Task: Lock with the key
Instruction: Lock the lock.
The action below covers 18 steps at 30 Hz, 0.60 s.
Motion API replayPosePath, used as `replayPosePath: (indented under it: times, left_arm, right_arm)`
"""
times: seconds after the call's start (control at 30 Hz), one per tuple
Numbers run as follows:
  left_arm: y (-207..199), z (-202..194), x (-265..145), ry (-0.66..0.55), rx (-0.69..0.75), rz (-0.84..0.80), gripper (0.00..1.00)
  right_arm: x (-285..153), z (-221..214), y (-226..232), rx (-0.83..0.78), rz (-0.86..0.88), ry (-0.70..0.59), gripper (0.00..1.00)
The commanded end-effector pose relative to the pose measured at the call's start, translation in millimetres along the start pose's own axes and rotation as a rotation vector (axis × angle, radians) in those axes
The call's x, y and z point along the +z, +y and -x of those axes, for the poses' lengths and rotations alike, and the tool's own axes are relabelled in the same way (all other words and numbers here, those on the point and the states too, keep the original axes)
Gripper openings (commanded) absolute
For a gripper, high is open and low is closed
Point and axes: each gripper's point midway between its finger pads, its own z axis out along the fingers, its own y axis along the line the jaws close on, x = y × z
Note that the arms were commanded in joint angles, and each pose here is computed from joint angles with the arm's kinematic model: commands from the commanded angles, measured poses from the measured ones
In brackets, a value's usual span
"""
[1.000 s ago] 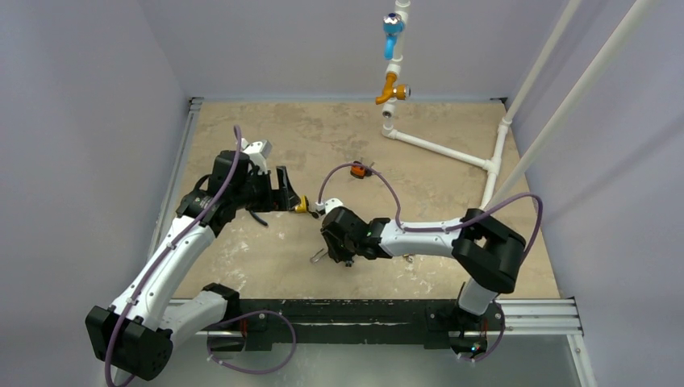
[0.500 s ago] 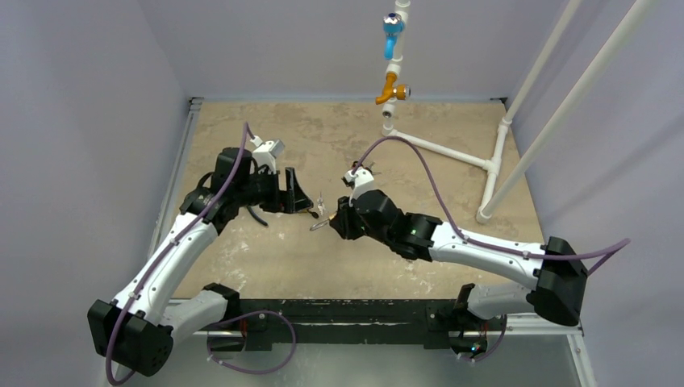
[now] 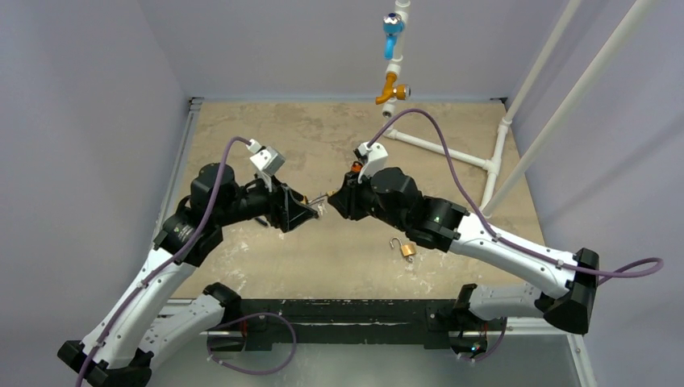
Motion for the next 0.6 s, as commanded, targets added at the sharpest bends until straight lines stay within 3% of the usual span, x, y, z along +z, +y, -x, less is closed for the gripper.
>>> replayPosePath:
  times: [0.0, 0.23, 0.57]
  left_arm:
    - [-10.7, 31.7, -10.1, -0.100, 0.153, 0.001, 0.61]
    - [-6.7, 35.5, -10.2, -0.096, 0.170, 0.034, 0.49]
    - [-6.6, 28.7, -0.6, -0.063, 0.161, 0.014, 0.41]
  right_arm:
    - [-23.6, 44.4, 19.4, 0.025, 0.060, -0.096, 0.00]
    - [-27.8, 51.1, 23.3, 0.022, 0.073, -0.106, 0.00]
    - [-25.6, 50.6, 24.8, 0.022, 0.077, -0.102, 0.00]
